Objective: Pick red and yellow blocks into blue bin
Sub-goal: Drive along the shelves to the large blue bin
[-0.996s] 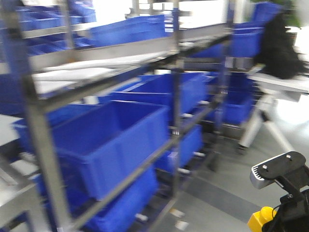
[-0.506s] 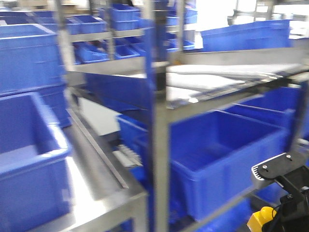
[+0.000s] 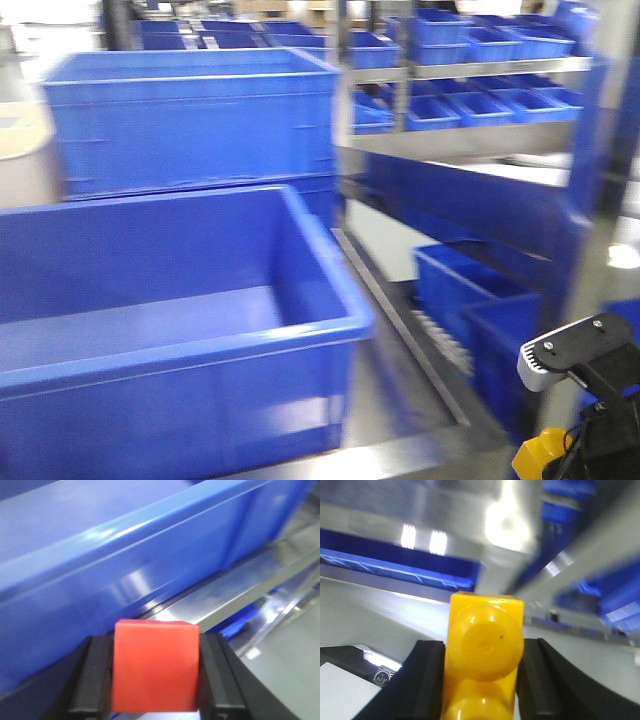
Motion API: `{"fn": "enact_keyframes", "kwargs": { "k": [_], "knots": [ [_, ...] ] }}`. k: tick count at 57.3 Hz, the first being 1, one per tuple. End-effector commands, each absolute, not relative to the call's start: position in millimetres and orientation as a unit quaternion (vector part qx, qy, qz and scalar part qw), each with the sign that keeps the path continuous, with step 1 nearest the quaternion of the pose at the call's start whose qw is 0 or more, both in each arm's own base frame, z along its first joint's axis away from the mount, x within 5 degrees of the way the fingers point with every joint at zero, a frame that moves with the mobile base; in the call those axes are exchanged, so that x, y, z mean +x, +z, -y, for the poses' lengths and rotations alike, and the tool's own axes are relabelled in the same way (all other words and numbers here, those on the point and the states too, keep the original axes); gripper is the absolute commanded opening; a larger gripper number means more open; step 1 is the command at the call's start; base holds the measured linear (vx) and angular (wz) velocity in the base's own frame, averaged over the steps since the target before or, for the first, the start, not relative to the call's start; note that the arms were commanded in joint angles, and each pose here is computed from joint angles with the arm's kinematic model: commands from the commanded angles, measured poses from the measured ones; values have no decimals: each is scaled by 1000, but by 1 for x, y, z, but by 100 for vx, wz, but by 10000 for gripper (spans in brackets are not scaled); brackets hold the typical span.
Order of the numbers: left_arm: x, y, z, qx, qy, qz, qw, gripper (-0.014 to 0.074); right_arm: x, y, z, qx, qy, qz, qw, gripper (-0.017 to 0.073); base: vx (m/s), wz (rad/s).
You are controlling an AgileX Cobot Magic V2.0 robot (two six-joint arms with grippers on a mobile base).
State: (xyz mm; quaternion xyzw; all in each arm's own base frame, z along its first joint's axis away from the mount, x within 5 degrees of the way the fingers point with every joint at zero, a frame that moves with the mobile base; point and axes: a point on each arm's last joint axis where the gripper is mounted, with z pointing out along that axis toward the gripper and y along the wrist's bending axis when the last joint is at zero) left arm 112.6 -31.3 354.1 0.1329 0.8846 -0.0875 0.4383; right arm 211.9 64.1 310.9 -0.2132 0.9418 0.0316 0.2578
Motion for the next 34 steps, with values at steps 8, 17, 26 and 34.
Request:
{"fn": "enact_keyframes", "kwargs": {
  "k": [8, 17, 26, 34],
  "knots": [
    [114, 367, 33, 128, -98, -863, 479, 237, 213, 325, -64, -215, 32, -929, 300, 269, 0, 59],
    [114, 367, 33, 128, -98, -863, 479, 237, 213, 325, -64, -215, 32, -929, 301, 269, -1, 50],
    [114, 367, 33, 128, -98, -863, 479, 237, 213, 325, -64, -215, 32, -929, 301, 269, -1, 34],
    [114, 367, 33, 128, -98, -863, 479, 237, 213, 325, -64, -215, 32, -929, 301, 269, 0, 17]
  ]
}}
